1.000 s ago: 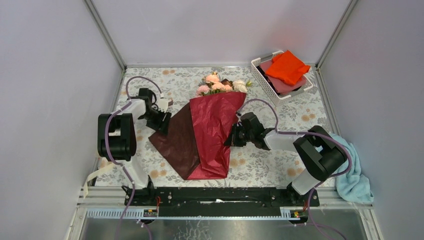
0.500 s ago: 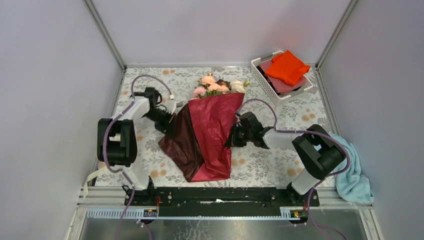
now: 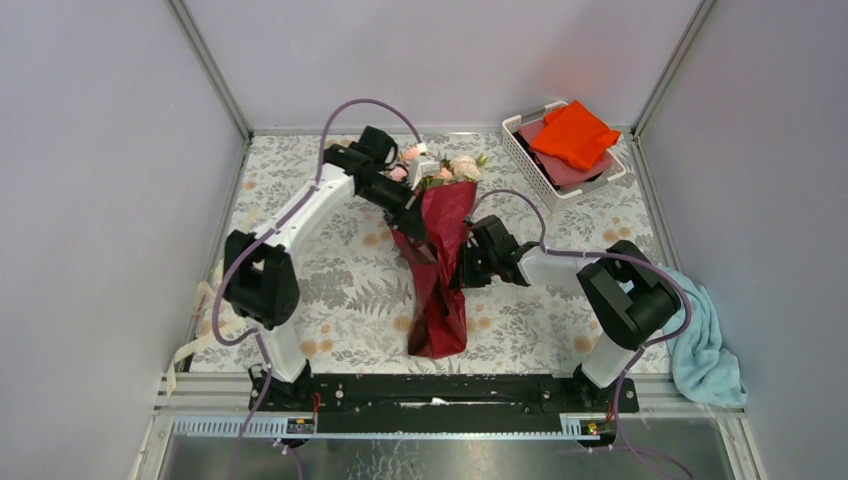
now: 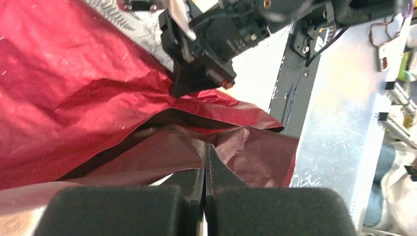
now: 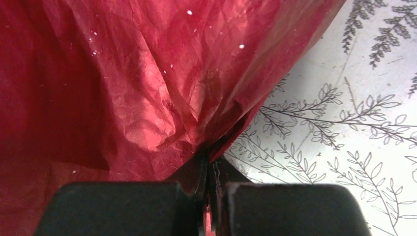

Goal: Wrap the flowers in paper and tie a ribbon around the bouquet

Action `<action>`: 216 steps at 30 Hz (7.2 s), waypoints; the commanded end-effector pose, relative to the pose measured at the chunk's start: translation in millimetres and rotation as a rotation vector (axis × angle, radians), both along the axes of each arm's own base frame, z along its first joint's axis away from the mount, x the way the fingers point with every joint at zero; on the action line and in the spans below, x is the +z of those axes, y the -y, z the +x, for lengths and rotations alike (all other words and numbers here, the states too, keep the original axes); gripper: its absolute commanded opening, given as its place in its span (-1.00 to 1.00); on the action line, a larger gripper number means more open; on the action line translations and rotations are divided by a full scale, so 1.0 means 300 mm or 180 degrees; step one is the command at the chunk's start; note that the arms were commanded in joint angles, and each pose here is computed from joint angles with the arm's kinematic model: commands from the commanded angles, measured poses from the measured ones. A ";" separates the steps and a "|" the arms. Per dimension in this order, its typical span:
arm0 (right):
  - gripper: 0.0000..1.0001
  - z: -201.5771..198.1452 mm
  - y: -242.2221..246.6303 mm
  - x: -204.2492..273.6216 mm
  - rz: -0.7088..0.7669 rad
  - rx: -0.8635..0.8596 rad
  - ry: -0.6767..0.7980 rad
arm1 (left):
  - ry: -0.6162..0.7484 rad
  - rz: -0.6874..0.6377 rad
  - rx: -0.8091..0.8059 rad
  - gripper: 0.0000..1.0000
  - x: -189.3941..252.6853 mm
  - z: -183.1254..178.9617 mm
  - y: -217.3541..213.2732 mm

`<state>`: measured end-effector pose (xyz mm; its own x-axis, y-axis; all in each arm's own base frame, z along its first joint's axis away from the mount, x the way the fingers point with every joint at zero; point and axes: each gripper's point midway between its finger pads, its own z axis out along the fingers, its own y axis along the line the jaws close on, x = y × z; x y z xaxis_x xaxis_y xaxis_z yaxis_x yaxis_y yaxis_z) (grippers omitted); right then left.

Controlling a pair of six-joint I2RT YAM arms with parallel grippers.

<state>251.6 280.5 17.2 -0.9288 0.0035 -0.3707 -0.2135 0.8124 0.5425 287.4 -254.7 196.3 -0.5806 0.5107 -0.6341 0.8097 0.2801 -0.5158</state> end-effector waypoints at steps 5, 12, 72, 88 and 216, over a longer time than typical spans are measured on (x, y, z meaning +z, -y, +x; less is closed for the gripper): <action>-0.65 0.060 0.008 0.004 -0.0236 -0.0072 0.0249 | -0.0637 -0.0136 0.0350 -1.00 -0.096 0.093 0.151; -0.13 0.037 0.037 0.007 -0.0543 -0.0096 0.0233 | -0.0747 0.0253 0.0582 -1.00 -0.294 0.149 0.141; -0.73 -0.225 0.164 0.137 -0.0363 -0.0815 0.0549 | -0.0616 0.0252 0.0840 -1.00 -0.579 0.250 0.218; 0.78 0.025 0.099 0.337 -0.0030 -0.0260 0.0751 | -0.0562 0.0306 0.0851 -1.00 -0.580 0.250 0.206; -0.70 0.048 0.111 0.008 -0.0046 -0.0304 -0.0173 | 0.2039 0.1039 -0.2406 -0.21 -0.653 -0.567 0.242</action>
